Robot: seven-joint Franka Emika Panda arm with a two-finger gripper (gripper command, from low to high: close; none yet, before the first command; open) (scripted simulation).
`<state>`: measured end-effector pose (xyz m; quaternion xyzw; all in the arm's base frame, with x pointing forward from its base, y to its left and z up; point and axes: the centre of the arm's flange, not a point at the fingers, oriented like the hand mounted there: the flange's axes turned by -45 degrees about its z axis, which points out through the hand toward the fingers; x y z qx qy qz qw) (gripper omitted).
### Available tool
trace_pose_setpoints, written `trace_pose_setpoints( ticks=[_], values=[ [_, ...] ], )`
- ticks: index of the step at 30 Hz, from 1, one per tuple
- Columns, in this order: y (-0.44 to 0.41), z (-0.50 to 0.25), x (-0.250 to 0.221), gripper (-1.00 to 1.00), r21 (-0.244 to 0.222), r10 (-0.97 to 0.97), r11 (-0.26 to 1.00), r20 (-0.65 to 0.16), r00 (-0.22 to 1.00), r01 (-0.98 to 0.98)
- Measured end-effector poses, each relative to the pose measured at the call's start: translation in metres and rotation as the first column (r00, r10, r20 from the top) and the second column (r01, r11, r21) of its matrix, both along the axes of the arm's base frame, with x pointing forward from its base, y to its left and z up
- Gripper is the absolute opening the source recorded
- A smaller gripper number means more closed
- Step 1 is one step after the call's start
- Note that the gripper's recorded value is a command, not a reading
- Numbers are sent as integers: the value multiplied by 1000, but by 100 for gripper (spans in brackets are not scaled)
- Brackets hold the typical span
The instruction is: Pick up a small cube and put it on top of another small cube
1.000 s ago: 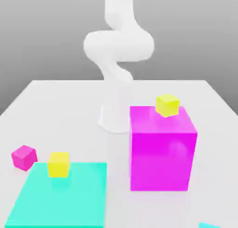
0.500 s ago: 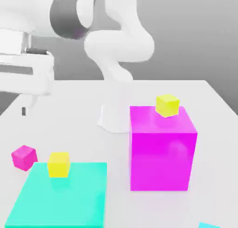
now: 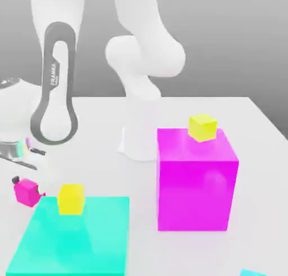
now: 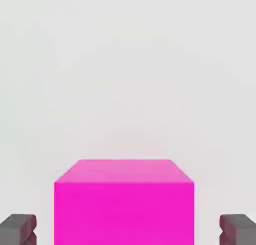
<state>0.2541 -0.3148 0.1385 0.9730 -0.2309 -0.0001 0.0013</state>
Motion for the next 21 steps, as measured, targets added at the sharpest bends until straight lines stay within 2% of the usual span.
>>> trace_pose_setpoints(
  ticks=[5,11,16,21],
  values=[
    [0,-2,0,-100,2,0,1000,0,1000,0],
    [1,54,1,-100,3,2,1000,1,1000,-2],
    [78,105,71,-100,49,198,979,42,979,-200],
    [169,161,111,-100,80,384,918,69,921,-389]
  ],
)
